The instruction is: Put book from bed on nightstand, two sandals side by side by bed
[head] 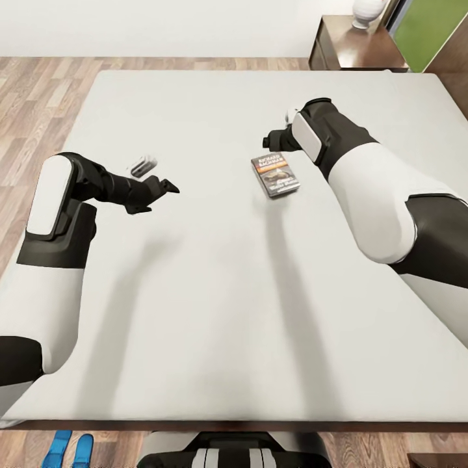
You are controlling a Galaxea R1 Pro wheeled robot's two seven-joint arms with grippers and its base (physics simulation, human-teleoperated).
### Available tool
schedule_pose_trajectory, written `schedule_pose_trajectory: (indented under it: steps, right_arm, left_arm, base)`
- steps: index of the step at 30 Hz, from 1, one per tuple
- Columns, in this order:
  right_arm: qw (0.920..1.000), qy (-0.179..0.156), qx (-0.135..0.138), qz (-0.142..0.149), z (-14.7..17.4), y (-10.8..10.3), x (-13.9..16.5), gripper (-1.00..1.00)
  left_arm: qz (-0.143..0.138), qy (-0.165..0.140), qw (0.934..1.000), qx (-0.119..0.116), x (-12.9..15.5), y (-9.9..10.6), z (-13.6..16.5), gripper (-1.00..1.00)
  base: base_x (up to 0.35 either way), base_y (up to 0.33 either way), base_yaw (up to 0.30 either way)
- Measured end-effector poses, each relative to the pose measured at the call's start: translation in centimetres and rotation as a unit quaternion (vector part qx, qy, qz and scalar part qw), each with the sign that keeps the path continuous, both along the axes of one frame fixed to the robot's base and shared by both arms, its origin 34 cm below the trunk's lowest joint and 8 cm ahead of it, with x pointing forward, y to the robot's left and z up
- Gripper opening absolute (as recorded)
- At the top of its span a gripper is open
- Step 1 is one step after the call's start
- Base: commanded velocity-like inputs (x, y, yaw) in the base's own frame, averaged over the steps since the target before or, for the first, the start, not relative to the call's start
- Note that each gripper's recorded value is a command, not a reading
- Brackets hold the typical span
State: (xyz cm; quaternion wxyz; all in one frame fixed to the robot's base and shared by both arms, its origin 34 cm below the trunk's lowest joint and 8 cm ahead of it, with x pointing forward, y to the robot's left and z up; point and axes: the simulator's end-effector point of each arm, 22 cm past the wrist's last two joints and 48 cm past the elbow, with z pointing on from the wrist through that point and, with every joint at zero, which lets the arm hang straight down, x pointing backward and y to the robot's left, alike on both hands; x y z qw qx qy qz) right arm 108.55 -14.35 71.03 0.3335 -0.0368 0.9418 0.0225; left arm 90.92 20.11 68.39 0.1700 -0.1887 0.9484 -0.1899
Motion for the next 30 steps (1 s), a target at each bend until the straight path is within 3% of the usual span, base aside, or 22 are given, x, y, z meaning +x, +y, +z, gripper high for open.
schedule_pose_trajectory:
  steps: [11, 20, 30]
  right_arm:
    - [1.0, 0.006, 0.0, 0.0, -1.3, 0.0, 0.0, 1.0]
    - [0.9999, 0.012, 0.0, 0.0, -2.9, 0.0, -0.1, 1.0]
    - [1.0, 0.008, 0.0, 0.0, -4.7, 0.0, 0.4, 1.0]
  left_arm:
    - [-0.008, -0.04, 0.9991, -0.007, 2.1, -0.1, 2.9, 1.0]
    - [-0.027, -0.04, 0.9988, -0.003, 2.2, -1.4, 2.5, 1.0]
    - [0.021, -0.006, 0.9992, 0.035, 1.6, 0.7, -1.5, 1.0]
  base:
    - [0.0, 0.0, 0.0]
    - [0.0, 0.0, 0.0]
    - [0.0, 0.0, 0.0]
